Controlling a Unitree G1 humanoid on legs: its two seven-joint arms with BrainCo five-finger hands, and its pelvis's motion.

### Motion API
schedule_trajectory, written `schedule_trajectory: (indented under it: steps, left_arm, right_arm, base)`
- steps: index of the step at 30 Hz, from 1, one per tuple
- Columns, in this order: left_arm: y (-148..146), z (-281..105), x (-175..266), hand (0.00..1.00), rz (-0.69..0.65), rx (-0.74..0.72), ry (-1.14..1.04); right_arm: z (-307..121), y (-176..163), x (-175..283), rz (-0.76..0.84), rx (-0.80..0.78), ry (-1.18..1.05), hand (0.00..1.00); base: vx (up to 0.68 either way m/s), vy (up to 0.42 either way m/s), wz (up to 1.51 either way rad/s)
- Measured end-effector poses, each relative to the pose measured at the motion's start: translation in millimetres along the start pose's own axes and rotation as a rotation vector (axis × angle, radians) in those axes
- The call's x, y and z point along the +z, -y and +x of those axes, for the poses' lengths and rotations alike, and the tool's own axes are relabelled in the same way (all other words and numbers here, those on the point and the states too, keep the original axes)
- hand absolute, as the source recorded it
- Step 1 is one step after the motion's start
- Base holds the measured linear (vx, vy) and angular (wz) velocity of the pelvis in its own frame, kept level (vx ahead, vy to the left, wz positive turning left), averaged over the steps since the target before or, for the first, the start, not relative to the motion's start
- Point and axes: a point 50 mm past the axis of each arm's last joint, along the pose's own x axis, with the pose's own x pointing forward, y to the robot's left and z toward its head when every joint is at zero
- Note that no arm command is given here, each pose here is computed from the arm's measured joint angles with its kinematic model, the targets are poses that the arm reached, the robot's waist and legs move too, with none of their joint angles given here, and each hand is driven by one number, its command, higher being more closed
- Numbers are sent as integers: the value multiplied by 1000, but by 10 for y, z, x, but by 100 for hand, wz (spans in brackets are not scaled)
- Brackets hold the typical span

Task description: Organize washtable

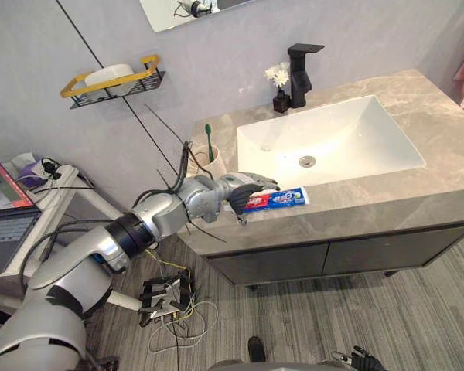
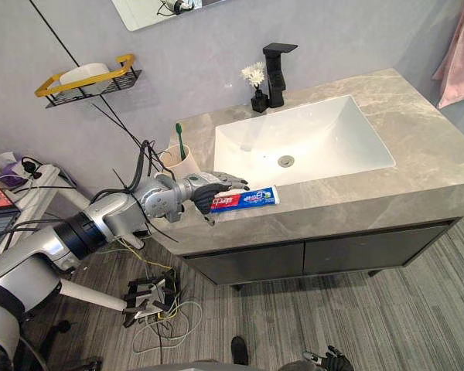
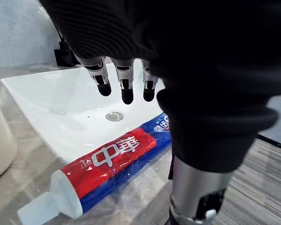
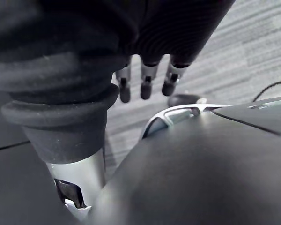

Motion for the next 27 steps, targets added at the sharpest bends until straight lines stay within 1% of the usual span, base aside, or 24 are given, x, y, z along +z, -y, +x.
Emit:
schedule_trajectory:
  steps: [3, 7, 12, 21, 27]
  left_arm:
    - [78, 25, -18, 0, -12, -15, -19]
    - [86, 32, -46, 0, -4, -12, -37]
    - [15, 40, -77, 0, -28, 33, -55]
    - [20, 48, -101, 0, -18, 31, -70]
    - [-93, 33, -133, 0, -23, 84, -84]
  right_arm:
    - [0, -9, 10, -1, 2, 6, 0]
    - [0, -17, 16, -9, 4, 9, 0]
    - [0, -26, 25, -17, 7, 14, 0]
    - [2, -44, 34, -15, 11, 19, 0]
    - [2, -51, 31, -12, 12, 18, 0]
  base:
    - [-1, -8, -4]
    - [0, 0, 0]
    - [0, 0, 0]
    - [-4, -4, -3]
    - [0, 0, 0]
